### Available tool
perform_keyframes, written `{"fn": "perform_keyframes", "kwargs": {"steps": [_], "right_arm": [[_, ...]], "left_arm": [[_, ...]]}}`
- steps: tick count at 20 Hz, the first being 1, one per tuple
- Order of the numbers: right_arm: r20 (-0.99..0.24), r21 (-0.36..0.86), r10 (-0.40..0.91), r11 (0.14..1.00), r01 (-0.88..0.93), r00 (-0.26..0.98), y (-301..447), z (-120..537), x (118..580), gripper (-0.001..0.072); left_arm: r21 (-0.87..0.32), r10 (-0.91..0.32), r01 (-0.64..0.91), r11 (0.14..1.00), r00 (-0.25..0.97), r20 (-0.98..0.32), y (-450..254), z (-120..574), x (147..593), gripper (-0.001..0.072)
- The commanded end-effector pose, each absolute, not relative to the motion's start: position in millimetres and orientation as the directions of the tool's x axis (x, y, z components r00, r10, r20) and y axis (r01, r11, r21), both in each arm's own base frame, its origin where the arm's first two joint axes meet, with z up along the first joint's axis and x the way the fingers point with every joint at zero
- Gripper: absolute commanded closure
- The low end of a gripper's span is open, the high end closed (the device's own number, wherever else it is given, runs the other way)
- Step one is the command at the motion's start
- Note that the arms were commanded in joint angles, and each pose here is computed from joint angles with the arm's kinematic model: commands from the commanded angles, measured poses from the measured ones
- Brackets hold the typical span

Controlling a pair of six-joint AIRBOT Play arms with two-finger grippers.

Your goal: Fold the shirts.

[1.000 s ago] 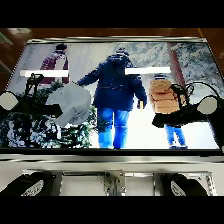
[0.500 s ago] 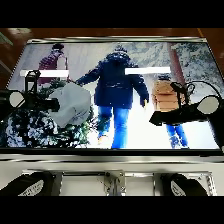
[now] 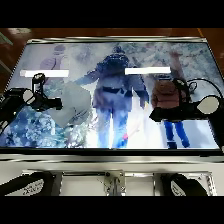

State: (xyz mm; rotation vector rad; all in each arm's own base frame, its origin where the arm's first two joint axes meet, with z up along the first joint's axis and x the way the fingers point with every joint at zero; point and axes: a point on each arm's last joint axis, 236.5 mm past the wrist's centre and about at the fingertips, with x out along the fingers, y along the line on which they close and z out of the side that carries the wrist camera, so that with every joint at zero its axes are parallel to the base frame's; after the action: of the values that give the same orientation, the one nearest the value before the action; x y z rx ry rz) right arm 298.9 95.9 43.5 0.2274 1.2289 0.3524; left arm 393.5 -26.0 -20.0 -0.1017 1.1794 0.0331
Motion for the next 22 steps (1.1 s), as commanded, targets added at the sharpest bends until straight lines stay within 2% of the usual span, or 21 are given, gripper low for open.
{"fn": "perform_keyframes", "kwargs": {"steps": [1,4,10,11,12,13,17,20,22], "right_arm": [[-0.872,0.354,0.381,0.925,-0.14,0.308,95.5,44.4,302.9,0.0041],[-0.871,0.354,0.38,0.925,-0.139,0.31,95.4,44.6,303.5,0.0042],[-0.867,0.352,0.379,0.926,-0.139,0.323,95.0,45.6,306.5,0.0041],[-0.868,0.352,0.378,0.926,-0.138,0.323,94.9,45.5,306.5,0.0042],[-0.868,0.351,0.378,0.926,-0.139,0.323,94.8,45.4,306.5,0.0042],[-0.867,0.349,0.376,0.927,-0.139,0.329,94.3,45.7,307.8,0.0042],[-0.84,0.351,0.375,0.927,-0.134,0.391,94.2,52.0,322.6,0.0042],[-0.811,0.362,0.388,0.921,-0.146,0.438,97.3,67.1,333.6,0.0042],[-0.779,0.352,0.392,0.919,-0.176,0.489,98.1,96.5,342.0,0.0042]], "left_arm": [[-0.19,-0.087,-0.247,0.95,0.376,-0.923,-7.5,-43.2,408.0,-0.0013],[-0.307,-0.152,-0.367,0.878,0.395,-0.906,7.3,-59.0,420.1,-0.0013],[-0.409,-0.282,-0.325,0.853,0.373,-0.884,-40.7,-91.2,441.9,0.0002],[-0.429,-0.304,-0.326,0.843,0.369,-0.878,-50.5,-92.2,444.8,0.0225],[-0.452,-0.328,-0.319,0.833,0.374,-0.868,-59.0,-89.0,447.4,0.0578],[-0.48,-0.365,-0.264,0.837,0.384,-0.848,-70.7,-79.3,451.2,0.0664],[-0.507,-0.473,0.034,0.862,0.415,-0.777,-107.4,10.4,460.2,0.0665],[-0.466,-0.516,0.249,0.849,0.576,-0.634,-135.0,145.6,458.7,0.0665],[-0.413,-0.554,0.383,0.827,0.68,-0.48,-155.4,248.8,435.2,0.0665]]}}
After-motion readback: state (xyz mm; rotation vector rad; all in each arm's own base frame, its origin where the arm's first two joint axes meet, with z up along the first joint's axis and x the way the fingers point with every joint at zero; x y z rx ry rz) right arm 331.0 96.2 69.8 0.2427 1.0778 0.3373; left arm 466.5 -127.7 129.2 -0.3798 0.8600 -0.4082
